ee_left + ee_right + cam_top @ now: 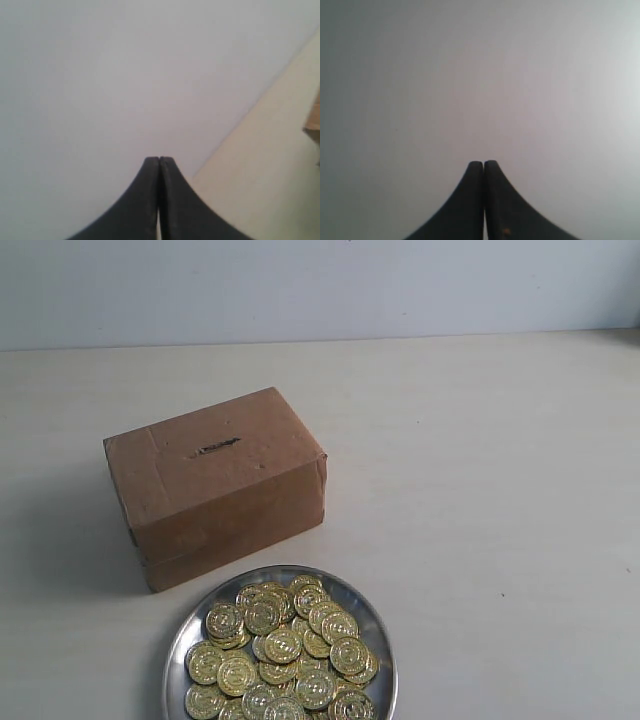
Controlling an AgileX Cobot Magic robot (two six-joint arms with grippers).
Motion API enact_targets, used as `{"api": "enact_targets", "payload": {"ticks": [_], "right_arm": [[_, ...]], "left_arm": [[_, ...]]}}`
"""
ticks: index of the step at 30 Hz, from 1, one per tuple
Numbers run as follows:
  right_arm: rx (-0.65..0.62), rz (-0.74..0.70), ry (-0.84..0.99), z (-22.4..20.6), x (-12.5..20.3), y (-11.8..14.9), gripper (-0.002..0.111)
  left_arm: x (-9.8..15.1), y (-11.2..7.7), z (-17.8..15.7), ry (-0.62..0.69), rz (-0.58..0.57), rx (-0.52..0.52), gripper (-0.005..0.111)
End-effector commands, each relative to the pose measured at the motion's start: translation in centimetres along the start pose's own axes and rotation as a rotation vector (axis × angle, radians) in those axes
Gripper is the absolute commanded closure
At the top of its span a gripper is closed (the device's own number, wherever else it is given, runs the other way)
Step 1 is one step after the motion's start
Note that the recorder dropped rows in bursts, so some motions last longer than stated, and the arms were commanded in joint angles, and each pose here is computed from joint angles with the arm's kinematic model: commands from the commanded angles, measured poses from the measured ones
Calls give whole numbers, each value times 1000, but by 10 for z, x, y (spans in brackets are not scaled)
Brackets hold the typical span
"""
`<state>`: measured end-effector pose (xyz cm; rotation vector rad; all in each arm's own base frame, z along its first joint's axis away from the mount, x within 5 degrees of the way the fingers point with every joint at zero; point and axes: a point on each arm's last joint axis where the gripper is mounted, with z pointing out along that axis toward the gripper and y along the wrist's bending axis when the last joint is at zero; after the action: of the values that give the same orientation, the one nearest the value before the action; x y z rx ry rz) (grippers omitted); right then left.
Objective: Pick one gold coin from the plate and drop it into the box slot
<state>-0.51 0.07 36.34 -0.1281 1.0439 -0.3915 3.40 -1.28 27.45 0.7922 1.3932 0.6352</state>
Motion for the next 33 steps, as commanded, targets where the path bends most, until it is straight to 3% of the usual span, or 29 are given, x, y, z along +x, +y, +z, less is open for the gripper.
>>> {"api": "enact_targets", "payload": {"ticks": [1,5,11,14,18,33], "right_arm": [[-13,-16,59,1,28,9,108],[-50,-128,142,0,61,21,108],[-118,-147,296,-10,115,39,108],[-141,-146,347,-16,135,47,108],[-156,-145,375,-21,149,52,108],[-154,-132,379,-21,149,52,108]], "left_arm": [[13,3,6,6,86,-199,107],[29,-13,13,57,214,-190,107],[53,-42,20,118,232,-92,107],[54,-44,20,120,231,-90,107],[54,-44,20,111,233,-83,107],[52,-46,21,79,248,-56,107]]}}
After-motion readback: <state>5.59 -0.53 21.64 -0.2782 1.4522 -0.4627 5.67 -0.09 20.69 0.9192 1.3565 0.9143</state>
